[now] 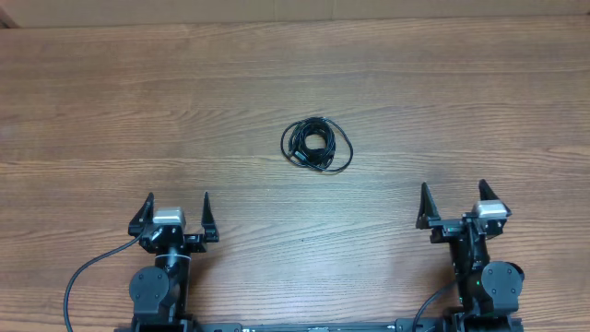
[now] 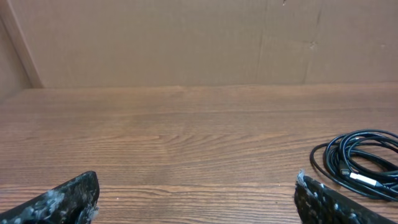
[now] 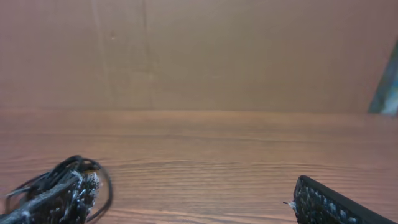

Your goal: Untangle cables

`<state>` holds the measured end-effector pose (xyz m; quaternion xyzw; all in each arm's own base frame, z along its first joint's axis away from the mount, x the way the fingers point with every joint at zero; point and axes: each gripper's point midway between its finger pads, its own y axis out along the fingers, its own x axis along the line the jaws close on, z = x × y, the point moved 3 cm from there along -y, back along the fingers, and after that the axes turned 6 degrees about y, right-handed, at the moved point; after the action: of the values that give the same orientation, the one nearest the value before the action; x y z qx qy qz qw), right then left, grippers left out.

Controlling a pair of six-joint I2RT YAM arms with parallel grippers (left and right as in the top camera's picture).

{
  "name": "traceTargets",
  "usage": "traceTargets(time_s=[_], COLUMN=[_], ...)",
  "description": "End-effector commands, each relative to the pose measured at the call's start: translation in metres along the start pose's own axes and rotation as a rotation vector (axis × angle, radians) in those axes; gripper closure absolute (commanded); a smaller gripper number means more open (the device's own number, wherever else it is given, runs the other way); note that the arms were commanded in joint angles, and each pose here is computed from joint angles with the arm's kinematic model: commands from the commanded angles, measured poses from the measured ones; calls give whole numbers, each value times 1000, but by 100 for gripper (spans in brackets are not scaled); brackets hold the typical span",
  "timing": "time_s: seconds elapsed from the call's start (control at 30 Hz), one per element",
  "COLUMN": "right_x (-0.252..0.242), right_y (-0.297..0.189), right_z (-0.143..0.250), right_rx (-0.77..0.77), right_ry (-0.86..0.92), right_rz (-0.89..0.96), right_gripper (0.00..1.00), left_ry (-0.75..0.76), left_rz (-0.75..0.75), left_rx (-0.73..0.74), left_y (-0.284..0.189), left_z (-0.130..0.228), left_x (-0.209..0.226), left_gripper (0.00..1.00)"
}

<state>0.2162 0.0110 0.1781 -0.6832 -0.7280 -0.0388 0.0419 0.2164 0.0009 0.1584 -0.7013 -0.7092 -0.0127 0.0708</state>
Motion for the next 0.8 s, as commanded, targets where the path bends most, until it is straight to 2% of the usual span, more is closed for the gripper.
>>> traceTargets(time_s=[0.0,0.2,0.3,0.33,0.47,0.57,0.67,0.77], right_x=[11,20,20,26,37,48,56,54], right_y=[0,-1,-1,-2,-5,-10,-22,-33], right_z=[7,7,7,8,1,-26,-69,-108], right_rx=[24,47,62,89,107,11,-172,-280], right_ry=[-4,296,493,620,776,732,569,452], right_rz=[-81,-143,-139,-173,-247,-367,-459,-424], right_gripper=[0,0,0,0,0,0,0,0], left_ry=[18,18,18,18,18,18,18,18], left_rz=[-16,-16,-16,-16,-16,-16,-16,-15], left_rx=[-4,-4,-4,-4,-4,-4,-4,-4], left_y=[0,0,0,0,0,0,0,0], left_z=[0,0,0,0,0,0,0,0], left_x=[3,3,3,3,3,3,3,3], left_gripper=[1,0,1,1,0,1,1,1])
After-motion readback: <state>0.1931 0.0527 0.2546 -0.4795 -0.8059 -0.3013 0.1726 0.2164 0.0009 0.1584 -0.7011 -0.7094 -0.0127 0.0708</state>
